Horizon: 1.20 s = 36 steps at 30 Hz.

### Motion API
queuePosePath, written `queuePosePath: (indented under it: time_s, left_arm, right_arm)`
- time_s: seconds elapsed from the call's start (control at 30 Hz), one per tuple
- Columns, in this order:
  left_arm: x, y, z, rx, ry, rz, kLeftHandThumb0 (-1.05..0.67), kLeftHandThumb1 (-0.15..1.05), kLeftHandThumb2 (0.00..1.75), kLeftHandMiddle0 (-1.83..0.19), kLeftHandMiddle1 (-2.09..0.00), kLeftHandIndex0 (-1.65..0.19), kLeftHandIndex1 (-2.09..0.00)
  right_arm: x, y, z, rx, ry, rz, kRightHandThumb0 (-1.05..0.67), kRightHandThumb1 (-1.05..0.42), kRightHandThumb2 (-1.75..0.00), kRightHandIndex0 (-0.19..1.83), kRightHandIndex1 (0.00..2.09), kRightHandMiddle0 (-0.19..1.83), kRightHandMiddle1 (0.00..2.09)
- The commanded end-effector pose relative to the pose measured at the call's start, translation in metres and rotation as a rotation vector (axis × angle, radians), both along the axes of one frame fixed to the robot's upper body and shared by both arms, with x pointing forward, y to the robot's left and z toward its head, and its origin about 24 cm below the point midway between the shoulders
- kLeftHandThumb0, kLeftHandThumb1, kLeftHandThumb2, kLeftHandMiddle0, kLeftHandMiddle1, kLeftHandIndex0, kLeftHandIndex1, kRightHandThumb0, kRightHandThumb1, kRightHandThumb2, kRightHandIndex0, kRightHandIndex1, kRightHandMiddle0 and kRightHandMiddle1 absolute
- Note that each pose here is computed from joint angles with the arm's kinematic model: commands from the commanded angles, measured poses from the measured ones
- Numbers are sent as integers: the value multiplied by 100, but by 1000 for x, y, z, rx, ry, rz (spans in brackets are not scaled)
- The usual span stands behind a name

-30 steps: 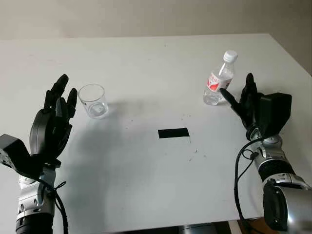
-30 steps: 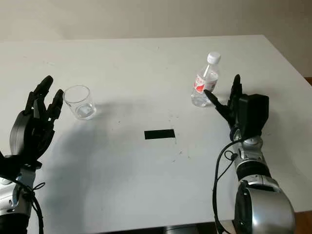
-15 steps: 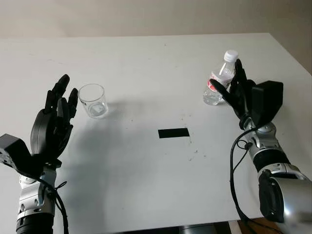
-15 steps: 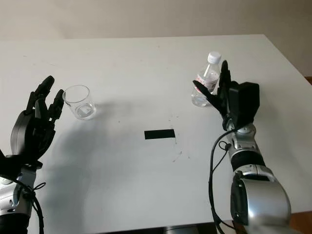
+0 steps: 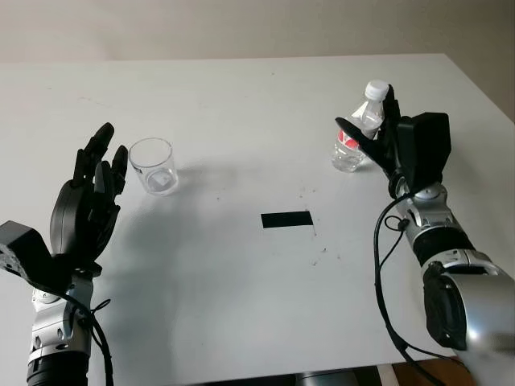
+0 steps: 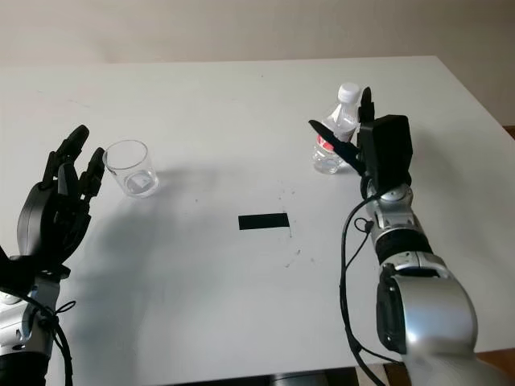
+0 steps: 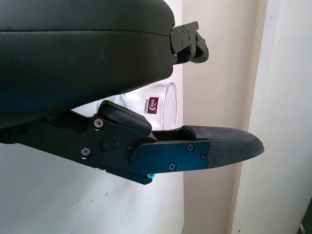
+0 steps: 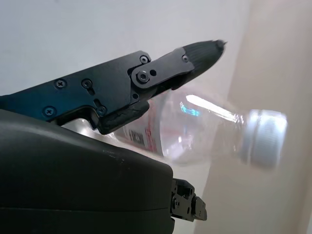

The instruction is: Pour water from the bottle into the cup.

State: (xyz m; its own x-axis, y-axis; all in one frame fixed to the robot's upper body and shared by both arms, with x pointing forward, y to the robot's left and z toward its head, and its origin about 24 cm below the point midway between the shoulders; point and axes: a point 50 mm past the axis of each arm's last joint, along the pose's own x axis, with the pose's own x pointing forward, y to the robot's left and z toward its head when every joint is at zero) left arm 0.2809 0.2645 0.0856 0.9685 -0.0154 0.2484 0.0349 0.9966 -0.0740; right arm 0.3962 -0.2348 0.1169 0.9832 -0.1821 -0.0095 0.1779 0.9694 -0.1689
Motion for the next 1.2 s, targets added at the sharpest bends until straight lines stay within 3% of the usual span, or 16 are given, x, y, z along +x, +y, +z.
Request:
queuePosePath:
  time_s: [0.0,0.07,0.1,0.13,0.2,0.3,0.5,0.73,0.97,1.17]
  left_arm:
    - [0,1,3,4,-15,-1,-89,105,49,-2,0,19,-49]
    - [0,0,4,-1,-17,3,-90,105,47,-2,0,19,-48]
    - [0,0,4,-2,-18,3,-89,105,47,-2,0,19,-48]
    - [-1,0,4,-2,-20,3,-89,105,46,-2,0,19,-47]
    - [-1,0,4,-1,-23,2,-89,105,47,-2,0,19,-47]
    - [-1,0,4,-1,-24,3,-89,105,46,-3,0,19,-48]
    - [-1,-1,4,-3,-28,6,-90,105,47,-2,0,19,-50]
    - [-2,-2,4,2,-29,14,-90,105,47,-1,0,19,-47]
    - [-2,-1,3,8,-28,22,-90,105,47,-2,0,19,-47]
    - [-1,-1,3,3,-28,18,-91,105,48,-1,0,19,-46]
  right_arm:
    - [4,4,5,63,-6,-39,-43,-90,-4,-9,6,-6,7]
    - [5,5,5,73,7,-84,-37,-89,-5,10,17,13,19]
    - [5,5,5,75,15,-97,-33,-90,-5,12,46,1,74]
    - [6,5,4,75,25,-106,-31,-91,-5,7,90,-9,112]
    - [6,5,3,68,47,-110,-30,-92,-5,8,163,-14,169]
    - [6,4,1,56,83,-88,-36,-92,-5,17,201,-10,197]
    - [5,6,-2,-2,117,23,-41,-93,-6,57,209,22,209]
    - [5,11,-4,-4,115,78,-33,-100,-6,70,209,46,209]
    - [7,15,-3,-6,100,64,-24,-105,-12,74,209,51,209]
    - [13,31,15,-115,22,125,-12,-105,-23,94,209,63,209]
